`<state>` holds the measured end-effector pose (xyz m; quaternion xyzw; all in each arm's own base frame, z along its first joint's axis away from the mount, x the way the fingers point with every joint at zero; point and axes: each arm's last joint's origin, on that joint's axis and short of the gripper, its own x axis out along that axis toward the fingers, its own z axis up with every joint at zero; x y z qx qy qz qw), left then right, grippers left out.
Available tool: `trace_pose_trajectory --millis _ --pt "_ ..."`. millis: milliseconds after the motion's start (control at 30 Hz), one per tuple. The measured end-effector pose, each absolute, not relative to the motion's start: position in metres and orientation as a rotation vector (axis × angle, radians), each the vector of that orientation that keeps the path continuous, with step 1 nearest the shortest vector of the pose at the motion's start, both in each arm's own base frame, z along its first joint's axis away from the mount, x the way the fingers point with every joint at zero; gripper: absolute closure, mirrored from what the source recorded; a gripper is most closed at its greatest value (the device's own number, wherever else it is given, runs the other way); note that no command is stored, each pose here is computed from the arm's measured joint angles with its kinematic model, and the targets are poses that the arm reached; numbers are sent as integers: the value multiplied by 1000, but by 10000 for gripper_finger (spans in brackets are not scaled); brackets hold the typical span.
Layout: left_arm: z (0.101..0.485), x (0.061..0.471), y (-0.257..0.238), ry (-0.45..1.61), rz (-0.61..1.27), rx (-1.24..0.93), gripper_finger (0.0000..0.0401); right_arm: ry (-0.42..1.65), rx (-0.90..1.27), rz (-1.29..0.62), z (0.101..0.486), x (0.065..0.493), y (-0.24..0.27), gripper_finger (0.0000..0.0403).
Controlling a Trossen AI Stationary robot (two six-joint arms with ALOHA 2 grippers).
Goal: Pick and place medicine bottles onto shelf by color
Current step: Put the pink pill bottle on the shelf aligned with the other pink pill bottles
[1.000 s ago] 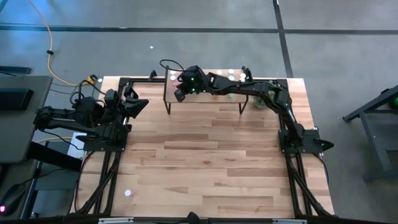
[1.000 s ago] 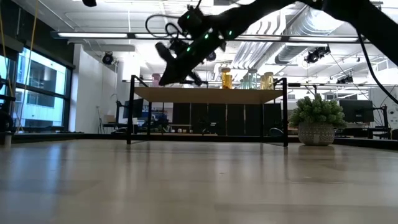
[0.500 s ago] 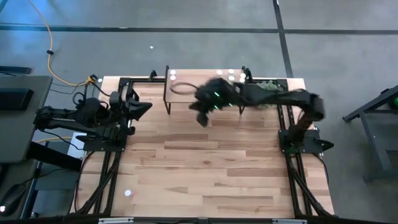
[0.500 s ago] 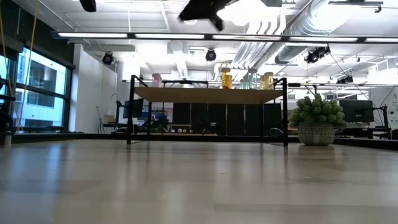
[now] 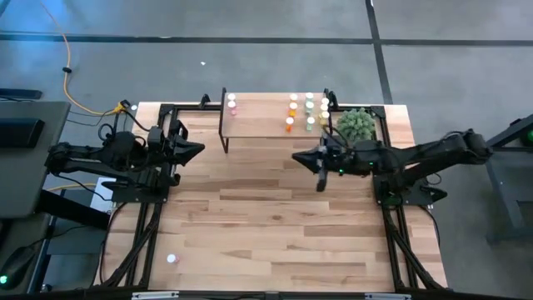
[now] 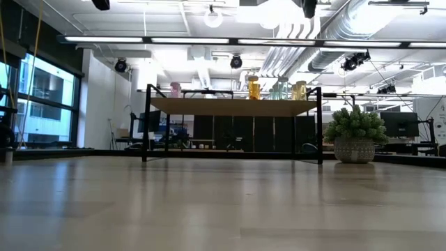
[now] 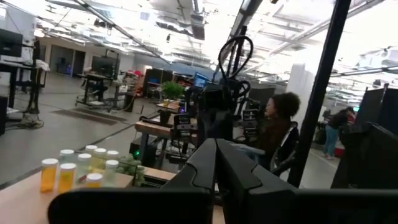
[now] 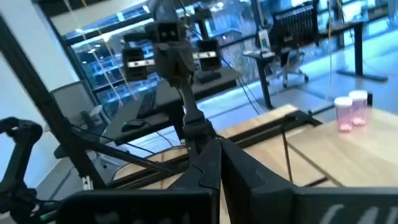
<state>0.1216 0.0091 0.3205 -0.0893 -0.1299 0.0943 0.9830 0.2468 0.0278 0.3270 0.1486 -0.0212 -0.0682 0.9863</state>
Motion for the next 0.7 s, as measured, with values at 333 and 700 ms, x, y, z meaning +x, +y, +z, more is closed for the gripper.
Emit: trace_pose_trajectory --millis 333,700 --pt "319 124 9 -246 202 -178 400 -83 179 -114 336 230 26 403" --pt "313 135 10 -206 225 -236 357 -66 166 -58 335 231 27 403"
